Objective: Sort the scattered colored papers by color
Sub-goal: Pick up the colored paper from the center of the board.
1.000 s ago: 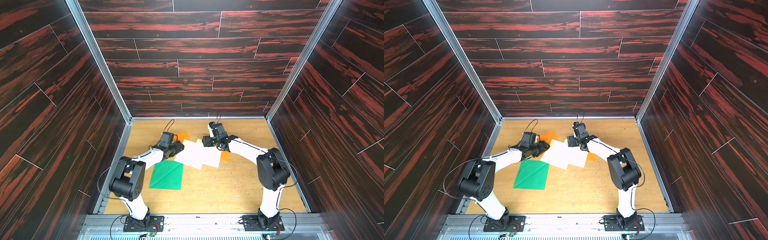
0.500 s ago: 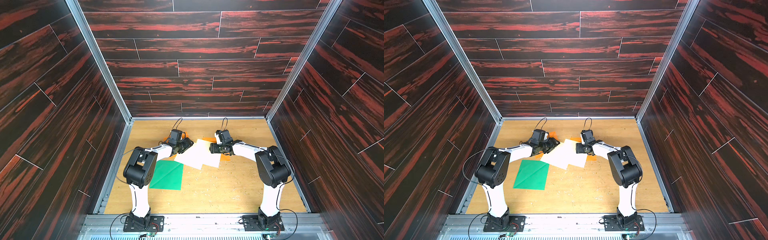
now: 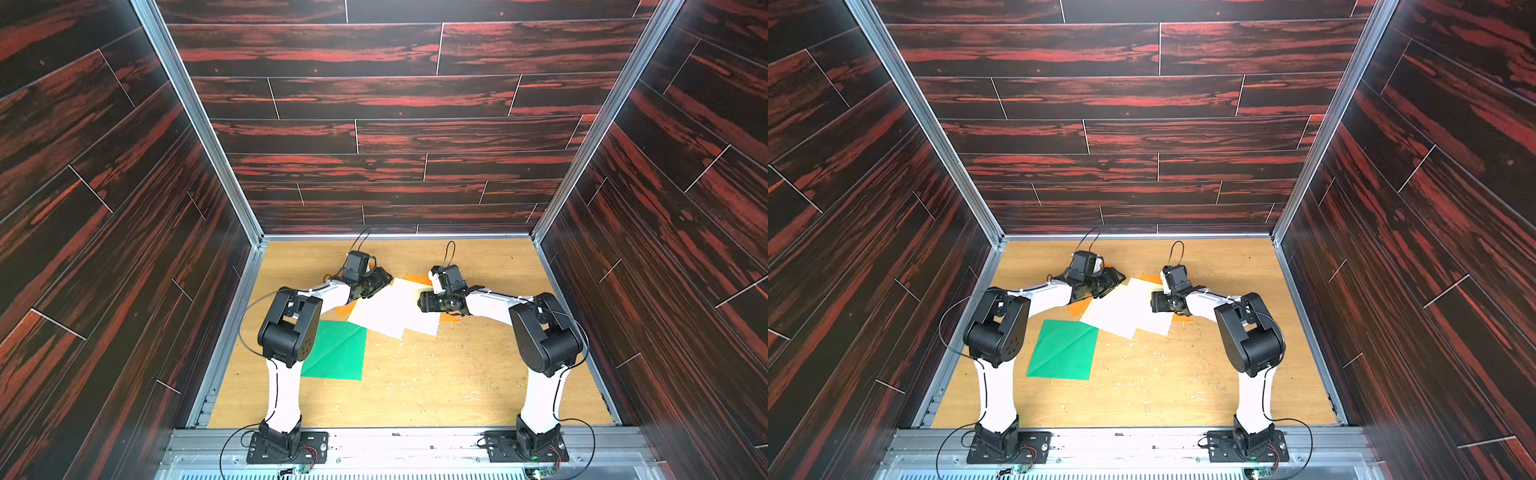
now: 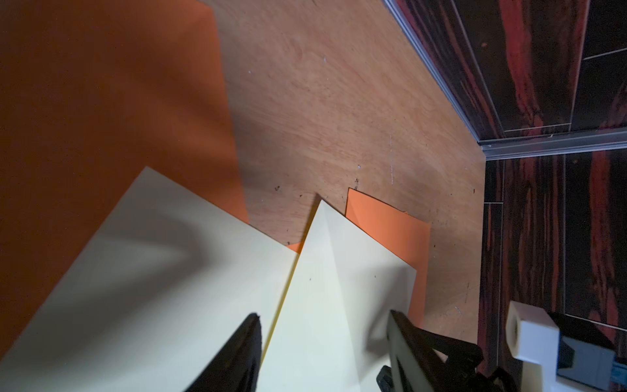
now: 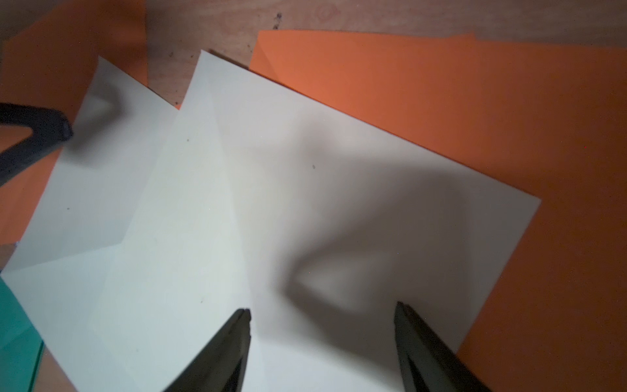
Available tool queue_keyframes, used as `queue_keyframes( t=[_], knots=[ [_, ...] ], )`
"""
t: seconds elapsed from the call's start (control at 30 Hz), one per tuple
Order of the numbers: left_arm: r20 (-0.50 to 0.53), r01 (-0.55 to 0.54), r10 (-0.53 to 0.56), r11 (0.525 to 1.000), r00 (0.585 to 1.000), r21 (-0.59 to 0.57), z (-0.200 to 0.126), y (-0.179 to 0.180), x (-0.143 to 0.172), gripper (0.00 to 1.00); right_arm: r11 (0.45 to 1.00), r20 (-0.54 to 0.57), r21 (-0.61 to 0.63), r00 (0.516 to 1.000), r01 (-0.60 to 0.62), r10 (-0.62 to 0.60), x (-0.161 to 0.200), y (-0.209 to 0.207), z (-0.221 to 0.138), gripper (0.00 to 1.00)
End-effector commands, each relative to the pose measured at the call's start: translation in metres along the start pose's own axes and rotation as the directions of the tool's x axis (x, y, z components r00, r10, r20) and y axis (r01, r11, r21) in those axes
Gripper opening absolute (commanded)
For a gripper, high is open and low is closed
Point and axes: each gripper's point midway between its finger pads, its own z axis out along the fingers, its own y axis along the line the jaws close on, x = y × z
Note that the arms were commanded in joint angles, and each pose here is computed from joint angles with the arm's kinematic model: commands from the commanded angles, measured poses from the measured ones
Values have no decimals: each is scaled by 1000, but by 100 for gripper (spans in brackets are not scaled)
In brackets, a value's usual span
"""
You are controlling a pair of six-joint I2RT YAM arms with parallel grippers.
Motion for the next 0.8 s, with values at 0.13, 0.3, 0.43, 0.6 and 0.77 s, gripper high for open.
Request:
queue_keyframes(
  t=[0.13,0.3,0.43,0.6,0.77],
  knots=[
    [-111,-88,80,994,991,-66,12,5,18,63,1000,-40,-9,999,-7,6,15,-2,5,72],
    [-177,-137,114,983,978,-120,12,17,29,63,1000,-47,-8,999,-6,5,18,-3,7,72],
    [-234,-162,128,977,964,-136,15,26,39,63,1000,-55,-11,999,-3,3,20,-3,9,72],
    [-288,-175,124,971,950,-161,18,39,51,63,1000,-56,-11,998,-1,1,21,-3,9,72],
    [-341,-165,118,980,933,-111,23,40,65,62,1000,-63,-9,998,2,-2,23,-4,11,72]
  ],
)
